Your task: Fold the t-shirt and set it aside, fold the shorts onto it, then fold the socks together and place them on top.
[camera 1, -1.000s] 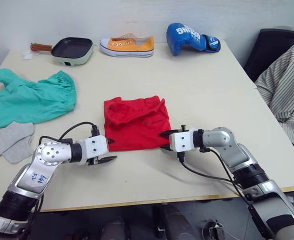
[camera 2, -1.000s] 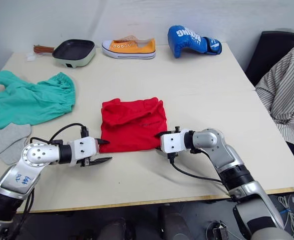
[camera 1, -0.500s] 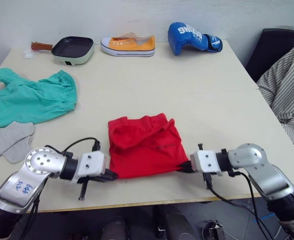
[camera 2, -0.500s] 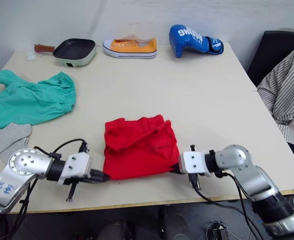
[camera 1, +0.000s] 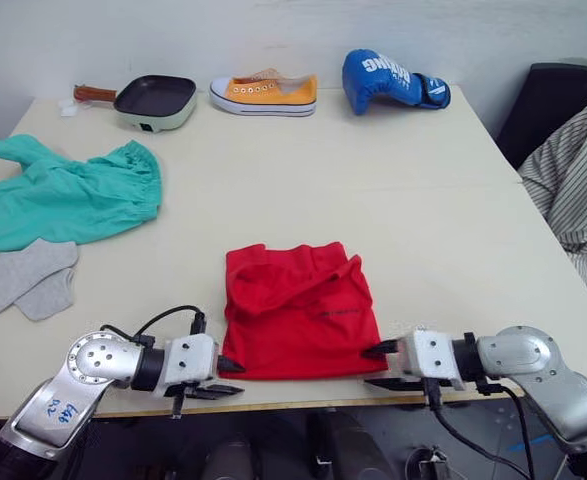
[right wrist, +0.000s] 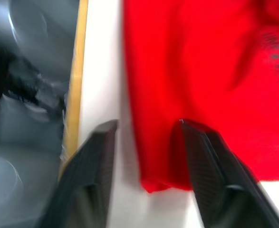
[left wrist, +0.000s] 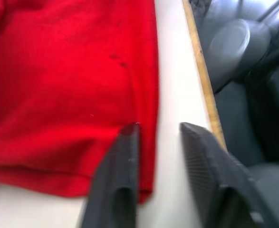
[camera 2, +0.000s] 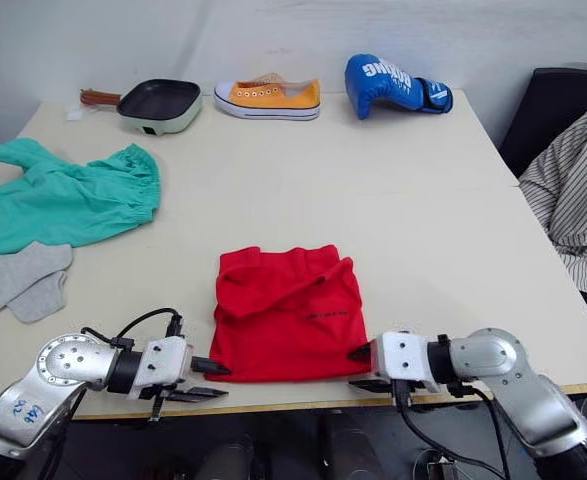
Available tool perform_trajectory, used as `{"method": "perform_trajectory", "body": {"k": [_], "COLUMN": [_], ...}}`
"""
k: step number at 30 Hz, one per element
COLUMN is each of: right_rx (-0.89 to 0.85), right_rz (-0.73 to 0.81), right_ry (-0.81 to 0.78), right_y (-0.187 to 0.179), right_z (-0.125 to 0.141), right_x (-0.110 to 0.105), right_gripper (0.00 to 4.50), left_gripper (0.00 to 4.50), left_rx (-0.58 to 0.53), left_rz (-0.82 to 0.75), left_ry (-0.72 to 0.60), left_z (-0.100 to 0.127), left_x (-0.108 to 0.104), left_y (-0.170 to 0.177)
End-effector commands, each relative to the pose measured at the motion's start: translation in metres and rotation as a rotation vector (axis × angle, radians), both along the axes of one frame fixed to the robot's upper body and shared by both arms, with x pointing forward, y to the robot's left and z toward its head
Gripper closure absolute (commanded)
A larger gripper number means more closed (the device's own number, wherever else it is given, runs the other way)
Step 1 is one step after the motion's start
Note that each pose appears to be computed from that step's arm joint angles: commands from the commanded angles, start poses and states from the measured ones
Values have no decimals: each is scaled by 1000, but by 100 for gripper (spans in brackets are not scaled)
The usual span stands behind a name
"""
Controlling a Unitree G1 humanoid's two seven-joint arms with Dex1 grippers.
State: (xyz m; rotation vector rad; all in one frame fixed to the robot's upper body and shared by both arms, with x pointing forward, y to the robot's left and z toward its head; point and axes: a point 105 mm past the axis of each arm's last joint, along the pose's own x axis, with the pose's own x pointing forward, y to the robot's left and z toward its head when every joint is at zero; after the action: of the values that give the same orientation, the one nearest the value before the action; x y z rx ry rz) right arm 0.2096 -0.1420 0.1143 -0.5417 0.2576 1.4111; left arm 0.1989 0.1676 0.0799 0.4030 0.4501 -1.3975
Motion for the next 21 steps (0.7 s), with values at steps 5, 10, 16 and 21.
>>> {"method": "perform_trajectory", "body": {"k": [5,10,16,21], "right_rx": [231,166,7,-96], "right_rz": [-81,-125,-83,-91], "right_ry": [83,48,9,-32], "right_y": [7,21,25,20], "right_z": [50,24,-12,-40], "right_x": [13,34,42,50], "right_gripper": [258,405,450,450], "left_gripper": [194,336,444,444], "left_rx": [-220,-119,-31,-46], "left_rz": [20,7,-53,103], "left_ry": [136,57,32,-10], "left_z": [65,45,20,20], "left_x": [-6,19,41,84], "left_y": [7,-8,-34,-43]}}
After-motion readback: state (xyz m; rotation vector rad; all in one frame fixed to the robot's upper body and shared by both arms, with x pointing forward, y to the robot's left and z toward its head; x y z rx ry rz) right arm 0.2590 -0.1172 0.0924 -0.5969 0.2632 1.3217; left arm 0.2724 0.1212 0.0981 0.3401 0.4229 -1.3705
